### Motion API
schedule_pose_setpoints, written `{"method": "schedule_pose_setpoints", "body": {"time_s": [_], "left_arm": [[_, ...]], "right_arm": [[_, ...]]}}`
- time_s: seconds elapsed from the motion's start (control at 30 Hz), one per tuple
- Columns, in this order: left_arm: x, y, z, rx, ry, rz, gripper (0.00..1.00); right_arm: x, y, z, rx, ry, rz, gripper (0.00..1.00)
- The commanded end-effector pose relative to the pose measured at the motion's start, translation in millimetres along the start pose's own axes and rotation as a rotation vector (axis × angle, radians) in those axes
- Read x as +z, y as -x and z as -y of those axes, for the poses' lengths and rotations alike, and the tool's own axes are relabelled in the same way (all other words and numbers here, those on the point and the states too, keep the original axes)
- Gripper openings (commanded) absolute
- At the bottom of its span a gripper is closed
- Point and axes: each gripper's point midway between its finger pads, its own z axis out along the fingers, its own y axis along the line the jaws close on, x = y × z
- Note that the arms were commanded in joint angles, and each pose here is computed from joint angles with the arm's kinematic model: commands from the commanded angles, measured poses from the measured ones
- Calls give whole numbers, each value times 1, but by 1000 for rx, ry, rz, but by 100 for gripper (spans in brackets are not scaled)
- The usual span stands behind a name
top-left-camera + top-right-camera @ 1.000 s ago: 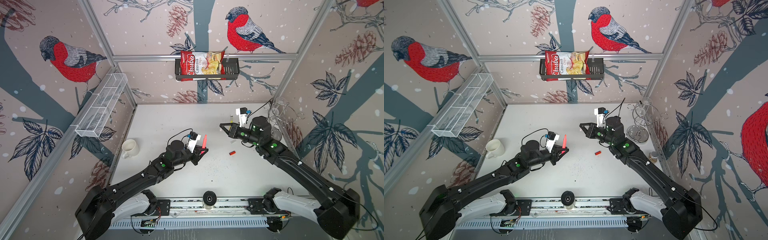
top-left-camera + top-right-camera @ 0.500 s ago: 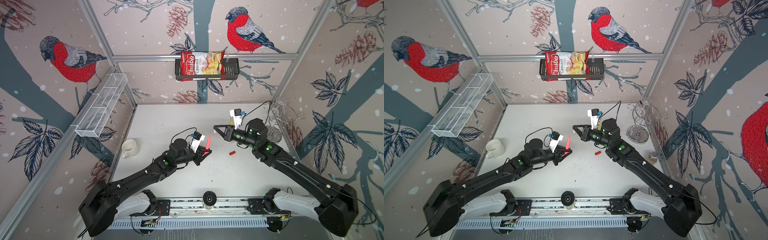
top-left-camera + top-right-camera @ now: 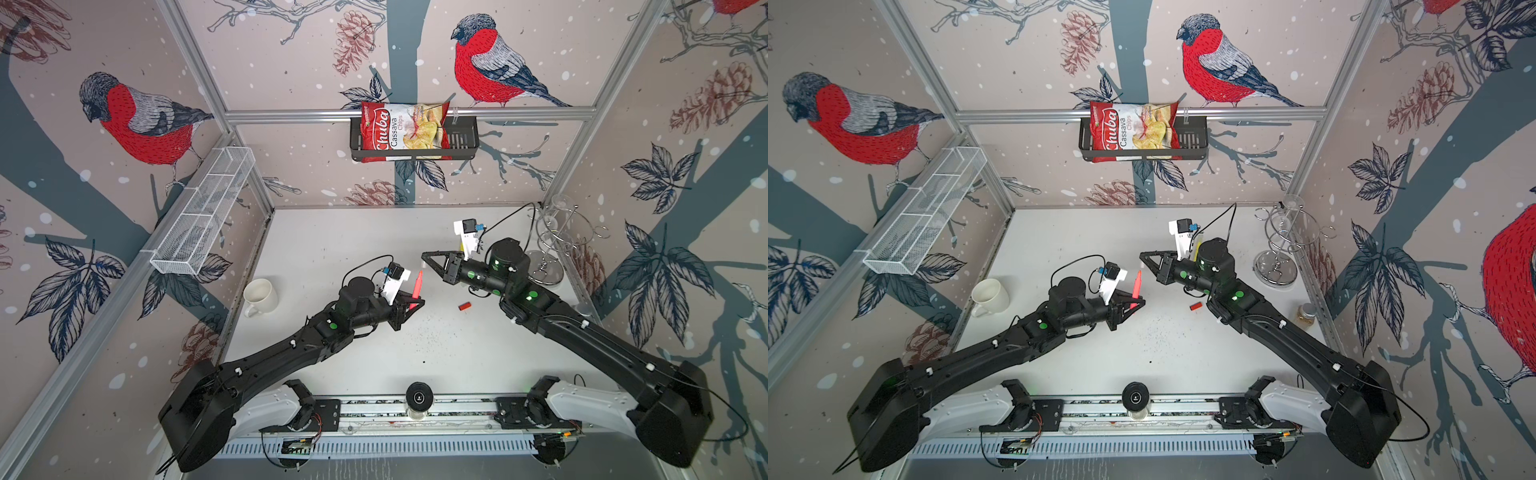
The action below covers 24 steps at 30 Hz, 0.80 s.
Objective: Insert pens into pen caps
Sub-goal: Put on the pen cap to the pen.
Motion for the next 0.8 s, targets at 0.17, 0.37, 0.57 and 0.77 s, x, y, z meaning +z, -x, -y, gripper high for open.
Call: {"method": "schedule_pose_setpoints", "body": {"time_s": [0.17,0.37,0.57,0.77], "left_arm": [[-1,15,10,23,-38,49,0],[-2,18,13,21,-50,56,0],[-4,20,15,23,-55,64,0],[-7,23,19,23,-65,78,0]], "right_arm": [[2,4,-11,-27,44,23,0],[3,3,-15,-31,56,24,0],[3,0,-18,-33,69,22,0],[2,-5,-20,-38,78,12,1]]}}
